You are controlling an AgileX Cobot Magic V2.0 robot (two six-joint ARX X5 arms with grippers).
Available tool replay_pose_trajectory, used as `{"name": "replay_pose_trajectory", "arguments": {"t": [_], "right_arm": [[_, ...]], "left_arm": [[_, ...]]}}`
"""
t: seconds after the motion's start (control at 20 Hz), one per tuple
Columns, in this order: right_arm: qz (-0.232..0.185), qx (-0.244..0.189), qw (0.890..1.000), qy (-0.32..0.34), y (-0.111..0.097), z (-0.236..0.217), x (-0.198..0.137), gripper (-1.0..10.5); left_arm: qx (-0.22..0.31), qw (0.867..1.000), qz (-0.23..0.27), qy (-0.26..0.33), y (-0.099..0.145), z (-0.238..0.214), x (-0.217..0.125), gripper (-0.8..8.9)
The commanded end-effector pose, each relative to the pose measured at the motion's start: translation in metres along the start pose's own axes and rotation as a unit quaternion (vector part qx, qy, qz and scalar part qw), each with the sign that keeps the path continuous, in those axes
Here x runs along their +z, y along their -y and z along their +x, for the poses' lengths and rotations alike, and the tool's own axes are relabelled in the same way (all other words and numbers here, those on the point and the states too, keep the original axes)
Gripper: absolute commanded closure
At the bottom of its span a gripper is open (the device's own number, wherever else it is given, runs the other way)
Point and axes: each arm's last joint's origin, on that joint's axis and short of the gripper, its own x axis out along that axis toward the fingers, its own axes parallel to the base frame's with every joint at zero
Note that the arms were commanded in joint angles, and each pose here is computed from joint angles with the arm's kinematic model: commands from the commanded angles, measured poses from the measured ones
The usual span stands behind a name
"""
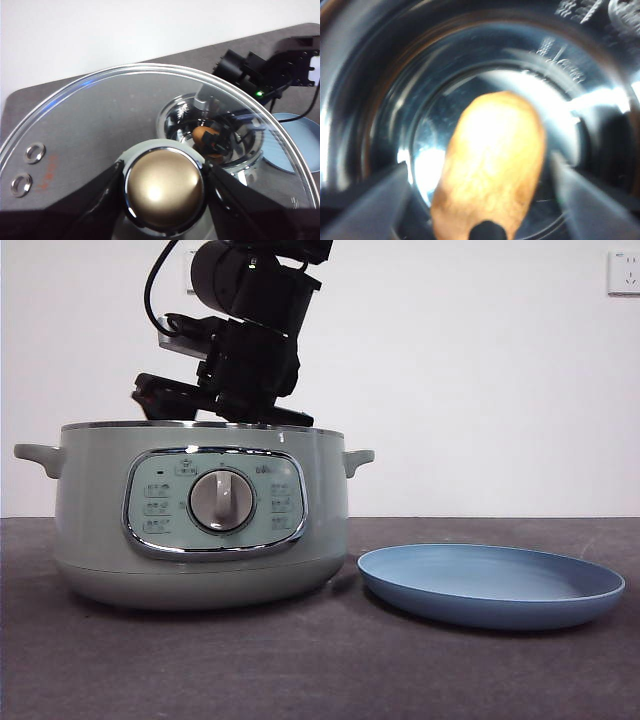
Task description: Take the potato out from the steamer,put the potato on the plate,close the lid
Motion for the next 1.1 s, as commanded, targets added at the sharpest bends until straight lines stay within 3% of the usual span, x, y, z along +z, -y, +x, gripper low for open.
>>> {"name": "replay_pose_trajectory", "arguments": {"t": [0.05, 0.2, 0.3, 0.4, 0.55, 0.8, 0.9, 1.1], "right_arm": [[-0.015, -0.007, 1.0, -0.01, -0.002, 0.002, 0.0, 9.6], [-0.014, -0.008, 1.0, -0.024, 0.001, -0.035, 0.01, 9.6], [-0.008, -0.013, 1.0, 0.002, 0.008, -0.083, 0.022, 9.6], [0.013, -0.026, 0.999, 0.045, 0.018, -0.14, 0.024, 9.6], [0.054, -0.081, 0.992, 0.085, 0.028, -0.207, 0.008, 9.6], [0.117, -0.161, 0.967, 0.158, 0.044, -0.287, -0.021, 9.6], [0.145, -0.175, 0.958, 0.177, 0.054, -0.309, -0.034, 9.6], [0.19, -0.198, 0.952, 0.133, 0.076, -0.311, -0.065, 9.6]], "left_arm": [[0.0, 1.0, 0.003, -0.03, 0.0, 0.001, -0.008, 8.22], [0.013, 0.999, 0.006, -0.034, 0.0, 0.005, -0.009, 8.22], [0.042, 0.999, 0.004, -0.018, -0.002, 0.005, -0.005, 8.22], [0.037, 0.999, 0.003, 0.012, 0.0, 0.014, 0.007, 8.22], [0.033, 0.999, 0.026, 0.028, 0.006, 0.048, 0.034, 8.22], [-0.051, 0.996, 0.067, 0.005, 0.023, 0.128, 0.065, 8.22], [-0.081, 0.994, 0.072, -0.005, 0.03, 0.162, 0.073, 8.22], [-0.134, 0.988, 0.07, -0.002, 0.041, 0.207, 0.081, 8.22]]}}
